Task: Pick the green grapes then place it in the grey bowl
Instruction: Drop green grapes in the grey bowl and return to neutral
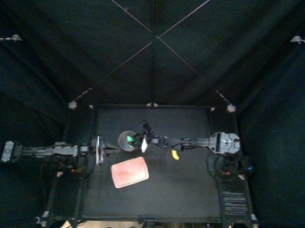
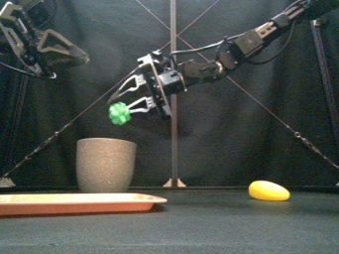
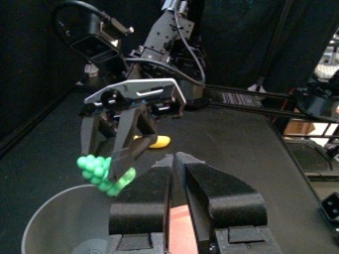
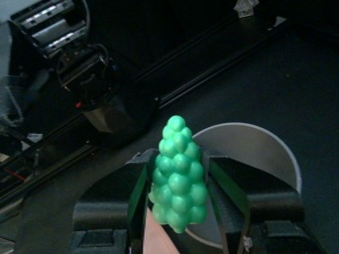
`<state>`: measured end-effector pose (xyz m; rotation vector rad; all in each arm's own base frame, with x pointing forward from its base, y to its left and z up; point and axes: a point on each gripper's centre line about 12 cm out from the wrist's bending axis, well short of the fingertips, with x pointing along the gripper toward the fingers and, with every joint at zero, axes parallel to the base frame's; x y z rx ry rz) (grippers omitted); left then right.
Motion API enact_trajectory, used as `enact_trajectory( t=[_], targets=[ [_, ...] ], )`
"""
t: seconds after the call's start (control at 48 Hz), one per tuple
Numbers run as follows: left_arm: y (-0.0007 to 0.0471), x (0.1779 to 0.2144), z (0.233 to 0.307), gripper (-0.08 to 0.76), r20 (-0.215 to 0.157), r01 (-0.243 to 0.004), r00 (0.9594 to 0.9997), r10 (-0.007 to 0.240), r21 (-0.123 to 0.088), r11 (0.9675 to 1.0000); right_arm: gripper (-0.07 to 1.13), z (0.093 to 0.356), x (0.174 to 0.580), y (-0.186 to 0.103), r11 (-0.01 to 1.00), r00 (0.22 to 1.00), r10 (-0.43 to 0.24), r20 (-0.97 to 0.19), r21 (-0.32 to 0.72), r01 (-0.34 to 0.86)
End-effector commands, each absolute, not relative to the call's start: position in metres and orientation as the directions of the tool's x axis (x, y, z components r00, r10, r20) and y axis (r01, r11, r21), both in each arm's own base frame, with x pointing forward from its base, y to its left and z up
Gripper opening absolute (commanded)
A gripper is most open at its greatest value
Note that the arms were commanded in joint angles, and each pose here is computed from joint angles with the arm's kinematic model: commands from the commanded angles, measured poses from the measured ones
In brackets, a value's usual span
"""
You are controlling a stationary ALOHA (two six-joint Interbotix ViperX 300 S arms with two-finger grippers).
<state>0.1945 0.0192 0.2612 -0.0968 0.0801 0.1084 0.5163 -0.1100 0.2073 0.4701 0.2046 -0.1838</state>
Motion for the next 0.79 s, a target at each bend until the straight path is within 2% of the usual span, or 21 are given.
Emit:
enact_trajectory(
  t=[0.021,0.271,0.438,0.583,0.792],
  targets=[
    [0.0195,0.1962,0.2657,0.543,-0.074,-0.112,0.9917,0.105,-0.095,0.9891,0.74,0.221,0.52,-0.117,0.885,0.964,-0.144,-0.225,0.407,0.227],
    [0.0195,0.1961,0.2651,0.543,-0.076,-0.112,0.9916,0.105,-0.095,0.9891,0.86,0.214,0.518,-0.128,0.88,0.951,-0.168,-0.258,0.396,0.262],
    [0.0198,0.1956,0.2641,0.543,-0.077,-0.114,0.9912,0.107,-0.096,0.9888,0.88,0.215,0.518,-0.131,0.879,0.95,-0.174,-0.26,0.395,0.269],
    [0.0199,0.1956,0.2632,0.543,-0.081,-0.116,0.9909,0.108,-0.101,0.9882,0.88,0.233,0.511,-0.129,0.888,0.952,-0.179,-0.249,0.375,0.265],
    [0.0198,0.1952,0.2613,0.543,-0.085,-0.116,0.9905,0.108,-0.101,0.9881,0.88,0.275,0.479,-0.113,0.949,0.966,-0.151,-0.211,0.242,0.201]
  ],
)
